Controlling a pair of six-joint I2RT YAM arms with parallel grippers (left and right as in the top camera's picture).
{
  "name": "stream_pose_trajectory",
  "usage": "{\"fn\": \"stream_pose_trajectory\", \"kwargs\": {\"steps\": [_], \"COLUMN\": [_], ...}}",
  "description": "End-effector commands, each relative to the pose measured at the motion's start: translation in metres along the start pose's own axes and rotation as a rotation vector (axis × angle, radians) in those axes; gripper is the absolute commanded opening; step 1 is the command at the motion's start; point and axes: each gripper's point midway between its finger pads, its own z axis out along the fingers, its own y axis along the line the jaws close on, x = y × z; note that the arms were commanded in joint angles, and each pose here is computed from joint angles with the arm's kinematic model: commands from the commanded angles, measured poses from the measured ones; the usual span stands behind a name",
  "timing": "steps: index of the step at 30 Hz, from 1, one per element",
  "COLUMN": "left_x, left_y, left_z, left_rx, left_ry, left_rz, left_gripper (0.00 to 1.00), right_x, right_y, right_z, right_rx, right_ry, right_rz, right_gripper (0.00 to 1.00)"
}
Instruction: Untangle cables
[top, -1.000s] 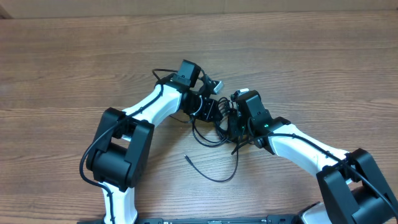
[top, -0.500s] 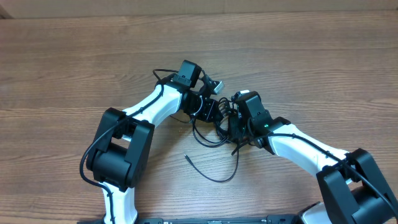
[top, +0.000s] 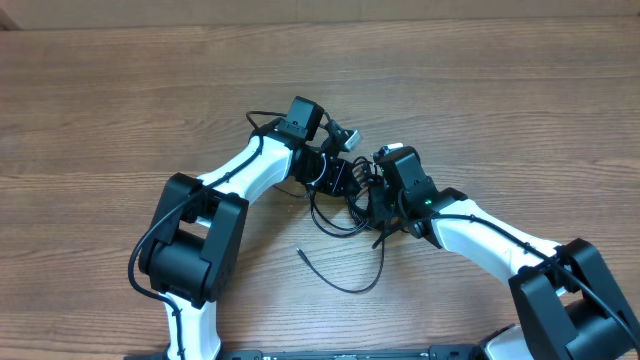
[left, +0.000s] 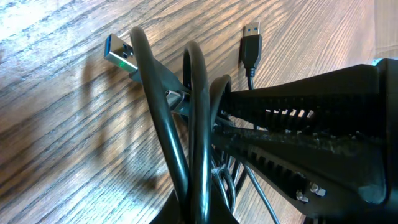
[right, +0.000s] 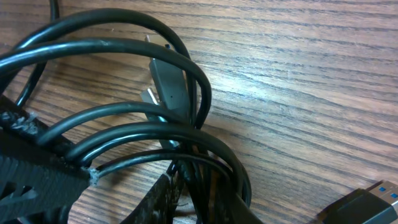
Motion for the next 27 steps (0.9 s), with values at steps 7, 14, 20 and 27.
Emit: {"fn": "stream_pose_trajectory", "kwargs": {"steps": [7, 14, 20, 27], "left_x": [0.004, 0.002, 0.001, 0.0], "left_y": [-0.009, -0.009, -0.008, -0.008], "left_z": [0.004, 0.004, 0.004, 0.003], "left_rx": [0.059, 0.058, 0.058, 0.057], "left_ry": [0.01, 0.004, -0.001, -0.004], "left_rz": [0.019, 0.025, 0.029, 0.029], "left_gripper": [0.04, 0.04, 0.04, 0.04], "right_x": [-0.004, -0.002, 0.004, 0.0], "right_y": [0.003, 0.024, 0.043, 0.043], "right_z": [0.001, -0.023, -0.062, -0.099], "right_rx": [-0.002, -0.129, -0.251, -0.267], "right_ry": [-0.008, 0.025, 0.053, 0.003], "right_rz": [-0.004, -0.005, -0.006, -0.009], "right_gripper": [0.04, 0.04, 0.04, 0.04]}}
